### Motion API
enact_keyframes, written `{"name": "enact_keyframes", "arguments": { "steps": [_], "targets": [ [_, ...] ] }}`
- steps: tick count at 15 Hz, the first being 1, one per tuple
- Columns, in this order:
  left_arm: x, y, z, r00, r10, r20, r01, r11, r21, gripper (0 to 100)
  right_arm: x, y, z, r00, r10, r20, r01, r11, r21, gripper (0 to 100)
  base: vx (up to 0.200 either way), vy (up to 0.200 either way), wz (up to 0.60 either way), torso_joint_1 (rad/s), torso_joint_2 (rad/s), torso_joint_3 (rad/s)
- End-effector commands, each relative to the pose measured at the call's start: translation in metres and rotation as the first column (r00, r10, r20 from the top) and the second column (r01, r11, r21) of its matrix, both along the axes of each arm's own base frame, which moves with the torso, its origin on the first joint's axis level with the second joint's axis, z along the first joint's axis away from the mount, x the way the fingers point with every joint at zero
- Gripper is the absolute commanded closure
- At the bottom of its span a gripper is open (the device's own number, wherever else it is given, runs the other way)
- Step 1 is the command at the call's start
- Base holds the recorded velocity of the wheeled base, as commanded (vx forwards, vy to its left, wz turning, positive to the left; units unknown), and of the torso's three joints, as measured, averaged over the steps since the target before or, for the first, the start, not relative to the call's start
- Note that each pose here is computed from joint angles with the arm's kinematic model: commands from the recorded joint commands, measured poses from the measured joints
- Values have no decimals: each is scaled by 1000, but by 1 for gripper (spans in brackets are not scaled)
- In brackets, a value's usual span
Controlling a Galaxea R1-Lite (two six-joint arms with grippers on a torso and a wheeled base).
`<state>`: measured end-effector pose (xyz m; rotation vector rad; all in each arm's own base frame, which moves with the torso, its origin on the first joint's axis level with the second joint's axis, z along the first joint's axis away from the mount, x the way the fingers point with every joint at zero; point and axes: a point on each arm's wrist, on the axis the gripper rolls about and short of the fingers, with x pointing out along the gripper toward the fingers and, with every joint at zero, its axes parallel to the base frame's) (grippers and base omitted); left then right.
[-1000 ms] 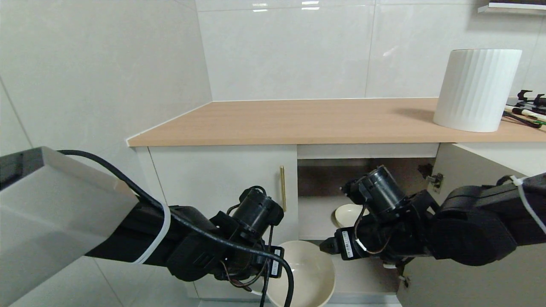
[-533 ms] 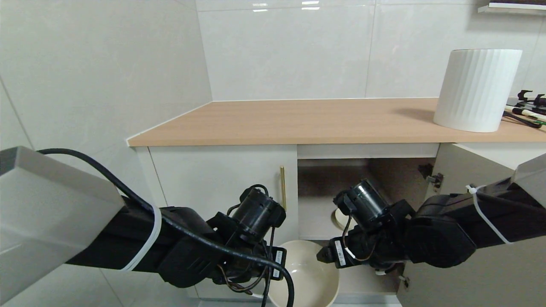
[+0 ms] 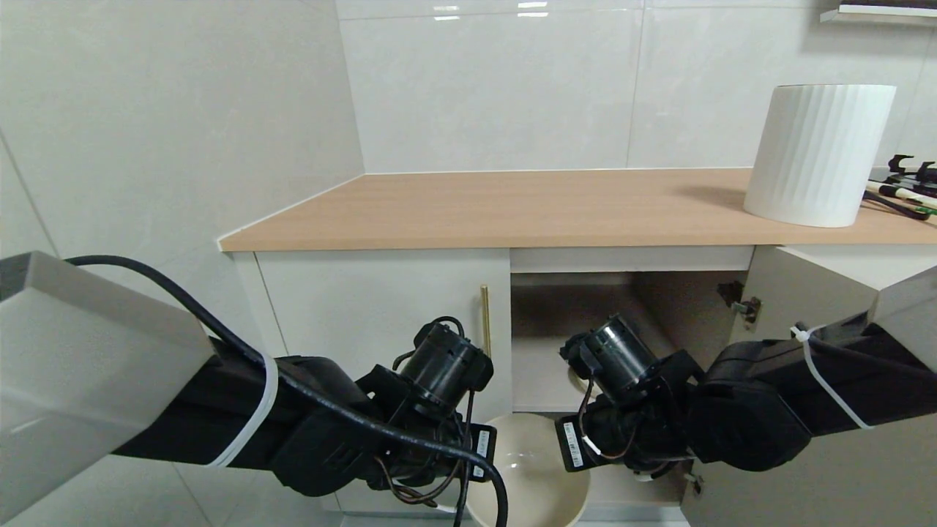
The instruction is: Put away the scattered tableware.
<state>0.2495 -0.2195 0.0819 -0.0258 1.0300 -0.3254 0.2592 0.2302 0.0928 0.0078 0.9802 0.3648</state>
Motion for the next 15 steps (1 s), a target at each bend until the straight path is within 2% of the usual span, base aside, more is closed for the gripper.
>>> {"name": "enact_keyframes", "arguments": {
  "steps": [1, 7, 8, 12, 15],
  "targets": [
    [0, 0, 0, 1000, 3, 0, -3, 1000, 3, 100, 0, 0, -2, 1000, -4, -4, 4, 1000, -10, 100, 0, 0, 0, 0, 0, 0],
    [0, 1, 0, 1000, 4, 1, -4, 1000, 4, 100, 0, 0, -2, 1000, -4, -4, 4, 1000, -13, 100, 0, 0, 0, 0, 0, 0],
    [0, 1, 1, 1000, 4, 2, -4, 1000, 3, 0, 0, 0, -4, 1000, -5, -7, 5, 1000, -14, 100, 0, 0, 0, 0, 0, 0],
    [0, 0, 1, 1000, 5, 4, -5, 1000, 0, 0, 1, 1, -7, 1000, -5, -11, 4, 1000, -21, 100, 0, 0, 0, 0, 0, 0],
    [3, 0, 1, 999, 21, 48, -21, 1000, -14, 0, 15, -2, -16, 998, -50, 25, 50, 999, -12, 100, 0, 0, 0, 0, 0, 0]
  ]
}}
